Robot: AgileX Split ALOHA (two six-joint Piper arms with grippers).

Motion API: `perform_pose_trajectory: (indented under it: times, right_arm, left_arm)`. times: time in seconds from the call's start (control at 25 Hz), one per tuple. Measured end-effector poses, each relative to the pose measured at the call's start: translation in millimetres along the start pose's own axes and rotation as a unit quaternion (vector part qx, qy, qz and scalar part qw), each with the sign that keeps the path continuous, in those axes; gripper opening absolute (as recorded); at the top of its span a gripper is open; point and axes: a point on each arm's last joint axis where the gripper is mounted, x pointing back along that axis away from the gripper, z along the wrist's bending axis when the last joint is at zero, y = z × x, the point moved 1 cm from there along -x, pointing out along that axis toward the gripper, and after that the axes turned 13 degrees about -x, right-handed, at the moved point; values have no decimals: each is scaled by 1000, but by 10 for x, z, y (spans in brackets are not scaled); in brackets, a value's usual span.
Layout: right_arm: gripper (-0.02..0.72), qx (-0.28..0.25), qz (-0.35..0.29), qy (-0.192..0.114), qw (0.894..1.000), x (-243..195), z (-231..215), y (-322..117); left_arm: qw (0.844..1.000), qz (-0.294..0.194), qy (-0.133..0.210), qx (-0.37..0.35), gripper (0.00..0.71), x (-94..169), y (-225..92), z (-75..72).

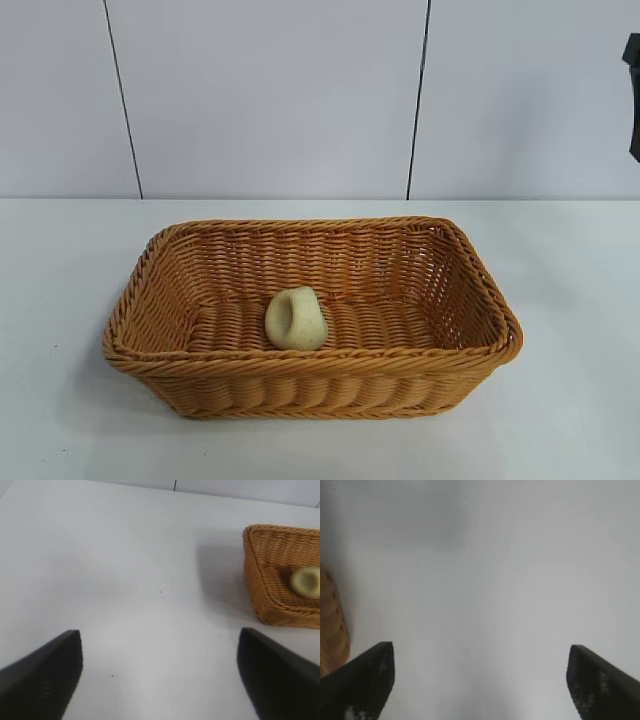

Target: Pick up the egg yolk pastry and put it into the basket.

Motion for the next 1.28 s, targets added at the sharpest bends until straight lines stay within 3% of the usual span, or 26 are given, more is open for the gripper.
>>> perform_pose_trajectory:
  times: [0.2,0.56,0.8,1.0,1.28]
  right_arm:
    - [670,16,-9,36,999,251,-122,-630]
    - [670,78,-82,56,992,349,-472,-1750]
    - [670,100,-176,74,977,182,-654,-2267]
    - [670,104,-279,98,950,307,-719,-2492]
    - [670,108,-352,115,923,411,-774,-2684]
  left_arm:
    - [1000,0,0,0,611,0,0,0]
    - [1000,0,0,0,611,0,0,0]
    - [1000,0,0,0,611,0,0,0]
    - [1000,0,0,0,611,0,0,0]
    - [1000,0,0,0,611,0,0,0]
